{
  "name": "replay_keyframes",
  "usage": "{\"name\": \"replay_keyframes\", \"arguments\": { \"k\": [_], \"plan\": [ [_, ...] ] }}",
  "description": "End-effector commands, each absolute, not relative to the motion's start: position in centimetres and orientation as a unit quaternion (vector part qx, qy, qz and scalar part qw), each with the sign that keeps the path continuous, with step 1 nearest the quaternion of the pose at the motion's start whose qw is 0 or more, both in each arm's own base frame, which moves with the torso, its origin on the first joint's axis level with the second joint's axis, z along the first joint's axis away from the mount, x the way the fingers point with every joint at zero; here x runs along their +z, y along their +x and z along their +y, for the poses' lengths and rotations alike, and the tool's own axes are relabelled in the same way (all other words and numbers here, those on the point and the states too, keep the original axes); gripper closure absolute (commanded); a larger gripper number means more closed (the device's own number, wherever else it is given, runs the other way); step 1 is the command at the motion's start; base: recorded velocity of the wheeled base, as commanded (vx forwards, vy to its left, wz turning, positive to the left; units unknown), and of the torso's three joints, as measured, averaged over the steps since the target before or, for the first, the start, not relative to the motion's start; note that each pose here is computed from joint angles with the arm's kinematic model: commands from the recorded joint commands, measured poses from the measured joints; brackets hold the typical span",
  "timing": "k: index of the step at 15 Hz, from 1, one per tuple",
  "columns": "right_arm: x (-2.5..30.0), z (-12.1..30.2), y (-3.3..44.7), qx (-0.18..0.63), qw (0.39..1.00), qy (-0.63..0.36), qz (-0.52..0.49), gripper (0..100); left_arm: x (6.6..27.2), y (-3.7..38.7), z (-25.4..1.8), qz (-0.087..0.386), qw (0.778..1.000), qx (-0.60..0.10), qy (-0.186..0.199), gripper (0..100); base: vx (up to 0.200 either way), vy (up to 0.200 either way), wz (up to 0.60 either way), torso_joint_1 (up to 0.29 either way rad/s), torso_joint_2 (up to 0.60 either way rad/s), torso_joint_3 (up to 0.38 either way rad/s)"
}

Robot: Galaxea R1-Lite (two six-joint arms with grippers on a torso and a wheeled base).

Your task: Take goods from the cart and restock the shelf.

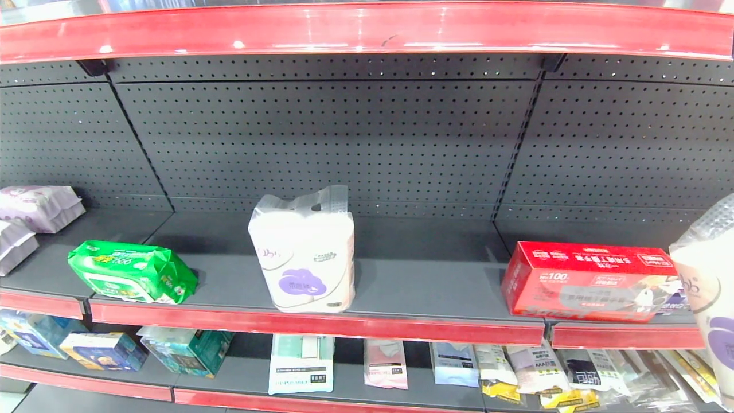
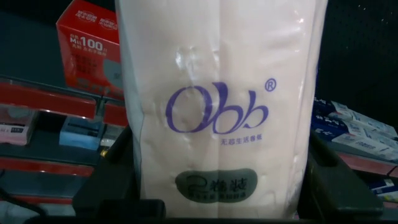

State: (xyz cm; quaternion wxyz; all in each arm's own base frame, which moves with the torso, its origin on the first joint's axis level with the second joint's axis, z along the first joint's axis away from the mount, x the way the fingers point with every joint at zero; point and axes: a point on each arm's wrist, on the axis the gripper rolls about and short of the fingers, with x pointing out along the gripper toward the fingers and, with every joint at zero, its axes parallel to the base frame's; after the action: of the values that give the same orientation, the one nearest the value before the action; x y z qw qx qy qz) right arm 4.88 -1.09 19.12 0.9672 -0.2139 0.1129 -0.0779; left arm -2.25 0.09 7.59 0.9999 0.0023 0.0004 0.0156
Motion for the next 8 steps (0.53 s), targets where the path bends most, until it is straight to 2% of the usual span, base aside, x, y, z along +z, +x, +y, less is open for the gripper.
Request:
{"name": "replay_keyframes", "arguments": {
  "k": [1,8],
  "plan": [
    [19.7,-1.0,4.9,-0.067,0.969,-0.218,0.1,100,7.6,-2.2,0.1,0.002,1.0,0.015,0.002,0,0.0,0.0,0.0,0.0,0.0,0.0],
    [20.7,-0.8,5.3,-0.052,0.97,-0.22,0.088,100,7.6,-2.2,0.1,0.001,1.0,0.015,0.002,0,0.0,0.0,0.0,0.0,0.0,0.0]
  ]
}}
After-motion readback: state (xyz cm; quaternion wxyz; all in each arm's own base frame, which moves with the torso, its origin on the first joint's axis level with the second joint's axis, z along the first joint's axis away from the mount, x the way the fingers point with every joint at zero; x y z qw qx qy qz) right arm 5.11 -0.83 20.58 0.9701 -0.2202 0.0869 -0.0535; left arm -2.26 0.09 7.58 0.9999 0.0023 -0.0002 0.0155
